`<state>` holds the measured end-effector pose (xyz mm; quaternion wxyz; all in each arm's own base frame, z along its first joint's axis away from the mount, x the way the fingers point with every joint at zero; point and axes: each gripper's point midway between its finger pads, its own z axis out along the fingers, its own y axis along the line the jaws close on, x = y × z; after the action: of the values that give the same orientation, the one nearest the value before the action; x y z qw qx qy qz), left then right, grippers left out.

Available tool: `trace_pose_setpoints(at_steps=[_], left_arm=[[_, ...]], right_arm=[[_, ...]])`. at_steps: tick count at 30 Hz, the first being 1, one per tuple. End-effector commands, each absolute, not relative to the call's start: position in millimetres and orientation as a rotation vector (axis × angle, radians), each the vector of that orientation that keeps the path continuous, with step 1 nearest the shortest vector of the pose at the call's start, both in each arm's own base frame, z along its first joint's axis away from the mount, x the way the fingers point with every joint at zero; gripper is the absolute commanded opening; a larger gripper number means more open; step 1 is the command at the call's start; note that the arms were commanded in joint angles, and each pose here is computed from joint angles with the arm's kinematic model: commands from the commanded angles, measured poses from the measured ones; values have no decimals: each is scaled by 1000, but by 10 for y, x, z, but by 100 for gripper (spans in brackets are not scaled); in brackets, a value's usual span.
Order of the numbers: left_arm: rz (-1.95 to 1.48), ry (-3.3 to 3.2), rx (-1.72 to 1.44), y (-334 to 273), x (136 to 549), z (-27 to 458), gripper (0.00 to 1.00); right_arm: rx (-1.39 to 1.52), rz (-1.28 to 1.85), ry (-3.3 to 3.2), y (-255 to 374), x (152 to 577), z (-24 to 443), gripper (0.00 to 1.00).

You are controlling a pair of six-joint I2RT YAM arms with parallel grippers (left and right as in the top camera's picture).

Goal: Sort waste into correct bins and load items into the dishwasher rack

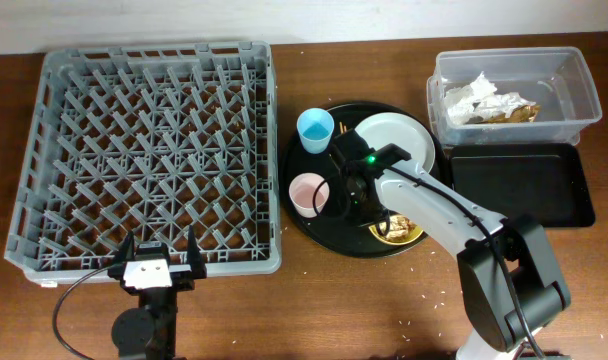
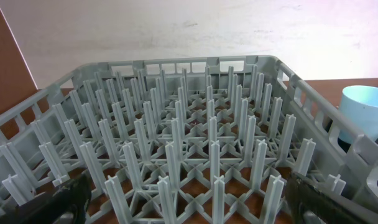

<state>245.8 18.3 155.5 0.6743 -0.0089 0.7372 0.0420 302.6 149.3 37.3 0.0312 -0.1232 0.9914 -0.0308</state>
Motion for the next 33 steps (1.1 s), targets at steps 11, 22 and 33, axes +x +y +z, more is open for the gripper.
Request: trace_pose_setpoints(at_steps=[11,22,33], left_arm=[[104,1661,-5,179,2456,1542,99],[104,1661,-5,179,2456,1542,99],[104,1661,-5,179,2456,1542,99]], right_arm=[[-408,-141,3109,1410,2859,269,4],[-335,455,2867,1079,3572,1934,4],[42,1087,2345,-500,3833,2184,4]])
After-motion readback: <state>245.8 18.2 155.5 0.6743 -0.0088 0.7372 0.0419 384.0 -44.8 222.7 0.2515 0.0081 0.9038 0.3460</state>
